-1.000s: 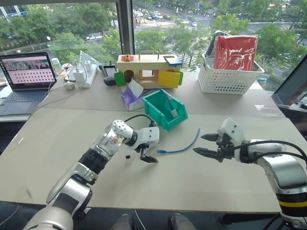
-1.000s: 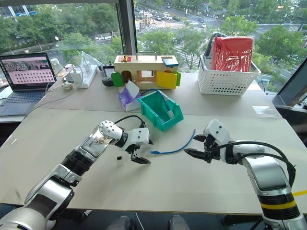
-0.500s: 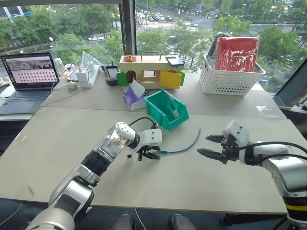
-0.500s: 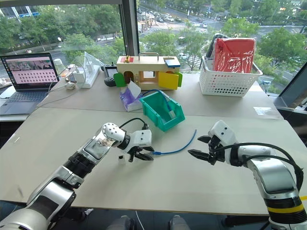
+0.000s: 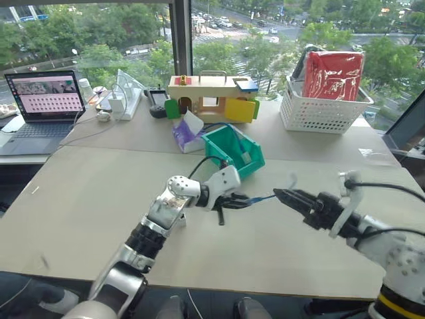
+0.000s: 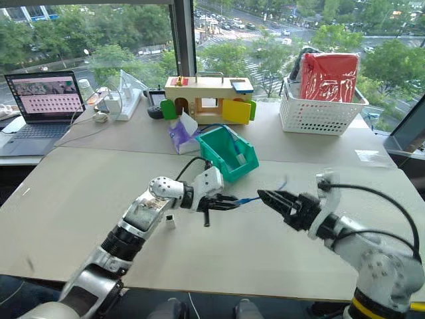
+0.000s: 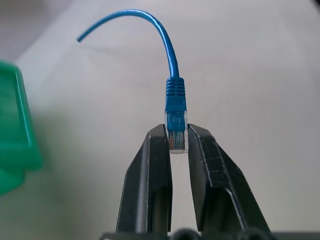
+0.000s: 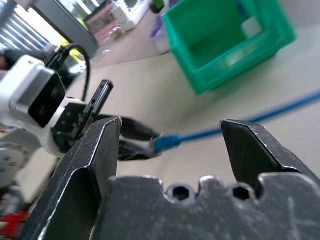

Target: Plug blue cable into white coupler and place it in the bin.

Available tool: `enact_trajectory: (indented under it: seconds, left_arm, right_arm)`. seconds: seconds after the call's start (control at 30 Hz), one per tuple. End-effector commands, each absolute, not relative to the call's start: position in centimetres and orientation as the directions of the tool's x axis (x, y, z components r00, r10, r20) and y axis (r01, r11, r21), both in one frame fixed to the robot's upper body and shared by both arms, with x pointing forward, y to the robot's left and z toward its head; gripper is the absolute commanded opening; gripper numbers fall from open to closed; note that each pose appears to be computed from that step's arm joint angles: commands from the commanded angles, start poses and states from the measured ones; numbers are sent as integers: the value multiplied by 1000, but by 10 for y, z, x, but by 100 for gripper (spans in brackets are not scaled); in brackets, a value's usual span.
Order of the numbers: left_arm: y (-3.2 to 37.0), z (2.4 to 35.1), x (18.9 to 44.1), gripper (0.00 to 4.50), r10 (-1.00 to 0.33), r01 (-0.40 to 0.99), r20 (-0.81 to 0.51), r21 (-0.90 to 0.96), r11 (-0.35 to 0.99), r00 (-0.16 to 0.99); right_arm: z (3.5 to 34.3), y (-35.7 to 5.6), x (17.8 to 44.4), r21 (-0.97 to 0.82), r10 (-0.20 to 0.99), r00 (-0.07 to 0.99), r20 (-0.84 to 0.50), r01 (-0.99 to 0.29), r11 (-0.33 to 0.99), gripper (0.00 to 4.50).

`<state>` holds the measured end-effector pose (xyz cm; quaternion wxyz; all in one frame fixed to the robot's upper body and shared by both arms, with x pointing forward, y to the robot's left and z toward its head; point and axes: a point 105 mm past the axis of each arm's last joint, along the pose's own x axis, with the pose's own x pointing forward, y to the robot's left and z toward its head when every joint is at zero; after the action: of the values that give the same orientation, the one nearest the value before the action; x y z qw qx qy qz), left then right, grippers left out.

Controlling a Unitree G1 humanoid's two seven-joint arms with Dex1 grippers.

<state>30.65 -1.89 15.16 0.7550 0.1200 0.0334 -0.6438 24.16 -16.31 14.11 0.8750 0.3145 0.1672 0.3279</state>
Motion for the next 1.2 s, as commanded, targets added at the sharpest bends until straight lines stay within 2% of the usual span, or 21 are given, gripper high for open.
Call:
enact_trajectory:
  seconds: [0.03,0.23,0.43,0.87,1.07,1.2]
  left_arm:
    - [-17,156,296,7,-965,980,-195,128,153,176]
    - [-21,153,281,7,-967,985,-199,94,142,158]
    - [-19,154,285,7,-958,977,-197,89,192,206]
    - [-20,155,284,7,-957,975,-189,75,209,220]
    - [-20,155,283,7,-958,977,-190,68,203,212]
    - [-21,155,283,7,-961,979,-188,68,192,202]
  right_arm:
    - [162,-159,229,748,641,767,-8,-421,513,368]
    - [170,-142,225,873,574,819,11,-288,394,368]
    - [165,-124,230,901,529,848,-41,-198,387,368]
    - [163,-130,240,873,414,907,-71,-144,466,368]
    - [166,-127,242,867,406,912,-56,-157,473,368]
    - [165,-124,242,868,415,908,-55,-162,470,271]
